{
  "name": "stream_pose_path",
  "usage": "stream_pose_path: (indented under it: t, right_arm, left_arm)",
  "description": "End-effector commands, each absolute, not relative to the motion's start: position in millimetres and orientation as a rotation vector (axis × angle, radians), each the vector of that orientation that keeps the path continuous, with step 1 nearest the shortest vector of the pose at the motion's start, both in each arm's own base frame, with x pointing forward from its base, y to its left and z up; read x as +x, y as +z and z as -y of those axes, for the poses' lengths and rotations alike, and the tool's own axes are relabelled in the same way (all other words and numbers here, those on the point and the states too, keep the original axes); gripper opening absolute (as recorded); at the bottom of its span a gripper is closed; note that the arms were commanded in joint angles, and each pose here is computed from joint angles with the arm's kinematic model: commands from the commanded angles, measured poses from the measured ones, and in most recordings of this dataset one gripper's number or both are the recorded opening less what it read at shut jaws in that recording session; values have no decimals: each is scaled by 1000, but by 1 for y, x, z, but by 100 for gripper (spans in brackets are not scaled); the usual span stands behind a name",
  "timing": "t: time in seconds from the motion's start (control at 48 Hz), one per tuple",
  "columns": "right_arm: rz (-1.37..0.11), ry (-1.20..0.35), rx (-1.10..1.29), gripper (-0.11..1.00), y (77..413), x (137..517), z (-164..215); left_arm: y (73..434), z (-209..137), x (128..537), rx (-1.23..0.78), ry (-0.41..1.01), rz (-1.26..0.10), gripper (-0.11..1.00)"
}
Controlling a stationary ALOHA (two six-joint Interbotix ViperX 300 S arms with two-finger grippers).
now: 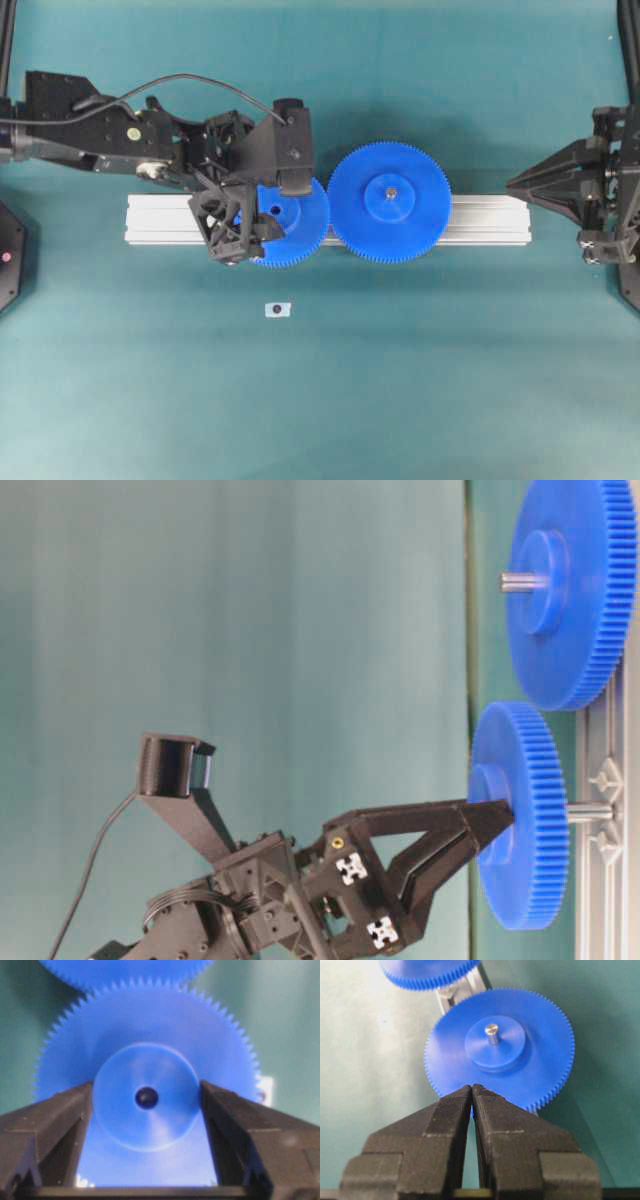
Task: Insert the small gear onto the shaft.
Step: 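Lower the small gear down onto the left shaft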
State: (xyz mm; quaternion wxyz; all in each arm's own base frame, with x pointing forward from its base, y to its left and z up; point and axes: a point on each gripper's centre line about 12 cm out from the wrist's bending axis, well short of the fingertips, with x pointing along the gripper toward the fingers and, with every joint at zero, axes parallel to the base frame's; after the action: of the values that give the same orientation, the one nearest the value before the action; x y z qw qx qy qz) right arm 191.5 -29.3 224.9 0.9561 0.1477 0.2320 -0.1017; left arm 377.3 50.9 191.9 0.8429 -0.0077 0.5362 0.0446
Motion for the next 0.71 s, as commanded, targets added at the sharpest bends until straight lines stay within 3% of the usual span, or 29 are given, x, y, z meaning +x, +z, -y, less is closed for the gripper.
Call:
stream_pose_path:
  t: [0.0, 0.584, 0.688]
  right_arm:
    - [-453, -209, 305, 15, 230, 194, 30]
    - [-455, -210, 305, 15, 229, 193, 30]
    - [-455, -210, 305, 15, 229, 193, 30]
  left_arm:
    - [201, -58, 379, -16, 109, -1107, 72]
    - [207, -59, 385, -9, 107, -1092, 72]
    - [205, -59, 386, -10, 107, -1096, 82]
